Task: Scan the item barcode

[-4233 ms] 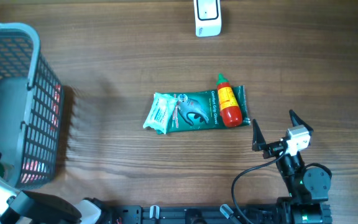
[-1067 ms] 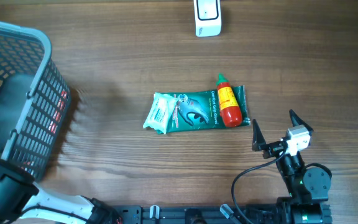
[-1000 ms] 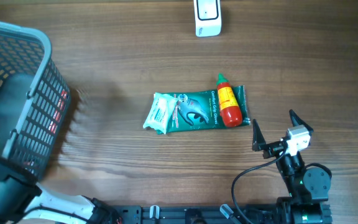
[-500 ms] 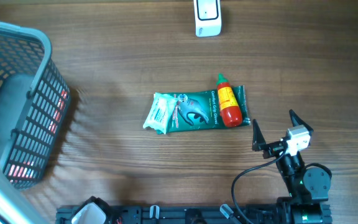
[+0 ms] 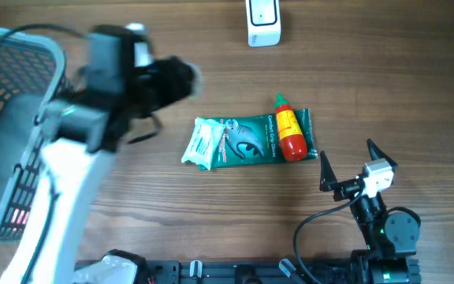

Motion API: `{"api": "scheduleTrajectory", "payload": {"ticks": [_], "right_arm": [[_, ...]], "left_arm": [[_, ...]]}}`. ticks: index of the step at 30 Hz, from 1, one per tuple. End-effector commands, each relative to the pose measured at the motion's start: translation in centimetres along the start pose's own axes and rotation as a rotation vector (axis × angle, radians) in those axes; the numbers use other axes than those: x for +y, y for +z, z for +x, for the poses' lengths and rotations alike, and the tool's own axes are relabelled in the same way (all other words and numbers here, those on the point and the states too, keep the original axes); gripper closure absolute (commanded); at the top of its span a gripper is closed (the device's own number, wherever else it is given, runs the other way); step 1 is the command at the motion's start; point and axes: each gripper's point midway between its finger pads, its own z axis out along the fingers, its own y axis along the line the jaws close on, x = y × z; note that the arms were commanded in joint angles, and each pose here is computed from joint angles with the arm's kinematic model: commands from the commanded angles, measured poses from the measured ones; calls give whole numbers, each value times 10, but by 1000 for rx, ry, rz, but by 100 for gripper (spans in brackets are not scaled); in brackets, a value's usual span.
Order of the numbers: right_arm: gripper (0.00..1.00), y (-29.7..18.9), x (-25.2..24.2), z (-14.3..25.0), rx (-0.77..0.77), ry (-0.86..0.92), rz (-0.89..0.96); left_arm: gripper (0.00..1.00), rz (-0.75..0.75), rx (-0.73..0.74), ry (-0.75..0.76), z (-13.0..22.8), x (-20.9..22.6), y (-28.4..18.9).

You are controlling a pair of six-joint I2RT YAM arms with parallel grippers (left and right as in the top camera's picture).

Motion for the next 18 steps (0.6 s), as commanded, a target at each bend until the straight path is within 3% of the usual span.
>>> {"api": "scheduleTrajectory", "payload": {"ticks": [1, 5, 6, 11, 15, 18], "right_arm": [[0, 0, 4, -2, -11, -15, -20], [0, 0, 4, -2, -11, -15, -19], [0, 0, 4, -2, -11, -16, -19], [0, 0, 4, -2, -11, -15, -19], [0, 0, 4, -2, -11, -15, -19], [0, 0, 4, -2, -11, -15, -19]], "left_arm": [[34, -59, 162, 141, 48, -25, 61], [33, -121, 344, 234, 109, -34, 112], [34, -134, 404, 288, 138, -42, 143], [32, -198, 363, 365, 157, -42, 199], [32, -323, 411, 396, 182, -8, 244], [30, -441, 350, 434, 173, 16, 254]]}}
